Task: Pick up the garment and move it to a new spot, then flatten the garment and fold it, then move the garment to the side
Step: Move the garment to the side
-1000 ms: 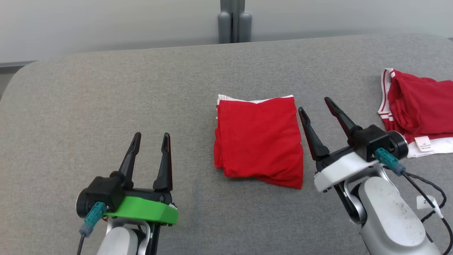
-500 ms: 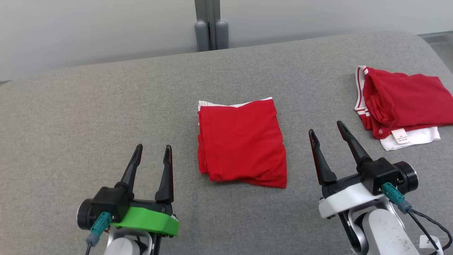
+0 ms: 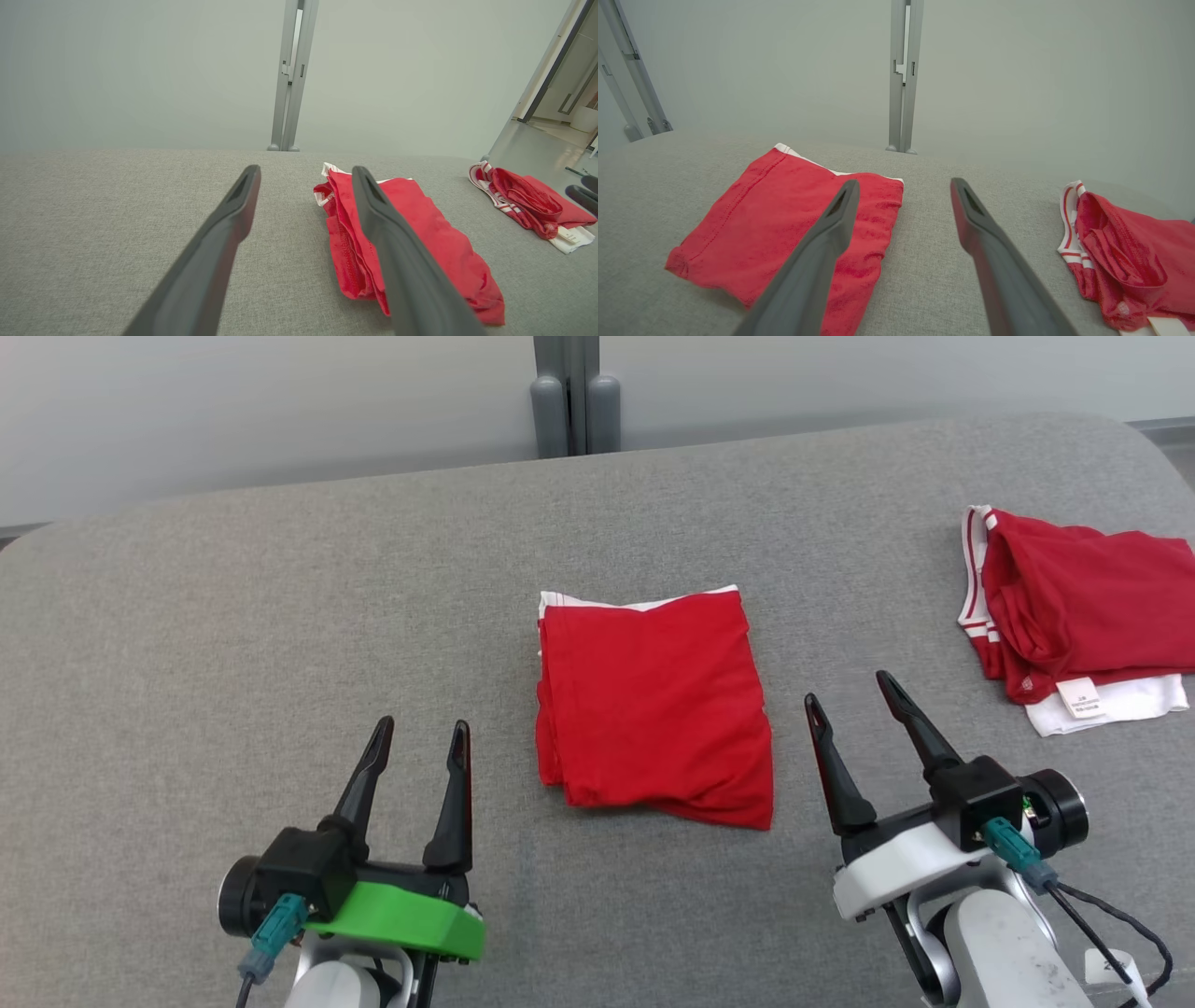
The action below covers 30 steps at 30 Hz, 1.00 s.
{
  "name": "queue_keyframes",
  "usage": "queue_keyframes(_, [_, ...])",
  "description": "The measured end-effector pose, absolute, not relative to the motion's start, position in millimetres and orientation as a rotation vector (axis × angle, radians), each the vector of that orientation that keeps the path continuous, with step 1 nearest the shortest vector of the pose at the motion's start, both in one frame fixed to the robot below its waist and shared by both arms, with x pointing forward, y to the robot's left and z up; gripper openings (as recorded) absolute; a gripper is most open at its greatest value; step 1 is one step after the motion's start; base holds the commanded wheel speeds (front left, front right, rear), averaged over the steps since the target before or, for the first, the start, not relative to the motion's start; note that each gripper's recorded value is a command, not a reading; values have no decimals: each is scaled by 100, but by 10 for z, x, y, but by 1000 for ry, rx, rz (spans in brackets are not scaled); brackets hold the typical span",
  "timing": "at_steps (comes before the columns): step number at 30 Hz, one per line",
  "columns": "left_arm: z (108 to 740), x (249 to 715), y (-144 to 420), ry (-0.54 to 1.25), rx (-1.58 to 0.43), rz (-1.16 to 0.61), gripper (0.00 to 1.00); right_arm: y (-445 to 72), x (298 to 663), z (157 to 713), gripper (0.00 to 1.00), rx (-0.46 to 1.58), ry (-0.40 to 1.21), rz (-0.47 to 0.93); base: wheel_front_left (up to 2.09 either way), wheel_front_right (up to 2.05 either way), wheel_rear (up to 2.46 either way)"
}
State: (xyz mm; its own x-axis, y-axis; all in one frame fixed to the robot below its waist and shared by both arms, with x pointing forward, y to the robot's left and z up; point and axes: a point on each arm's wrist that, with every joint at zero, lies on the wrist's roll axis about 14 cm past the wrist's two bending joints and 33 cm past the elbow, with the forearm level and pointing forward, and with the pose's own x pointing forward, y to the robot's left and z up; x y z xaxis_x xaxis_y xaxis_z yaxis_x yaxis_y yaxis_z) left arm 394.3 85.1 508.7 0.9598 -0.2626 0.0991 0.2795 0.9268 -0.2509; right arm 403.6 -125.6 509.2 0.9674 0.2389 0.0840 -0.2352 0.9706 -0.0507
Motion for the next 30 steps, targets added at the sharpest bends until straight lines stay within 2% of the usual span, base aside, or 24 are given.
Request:
queue_keyframes(9, [4990, 4084, 861, -40, -274, -278, 100, -1063, 4359, 4553, 100, -69, 83, 304, 0, 0, 0])
queue_keyframes(21, [4763, 4112, 1124, 20, -269, -196, 100, -720, 4650, 3897, 100, 31, 338, 362, 0, 0, 0])
queue_keyframes(30, [4736, 4096, 1223, 27, -263, -163, 100, -672, 4720, 3841, 100, 32, 336, 368, 0, 0, 0])
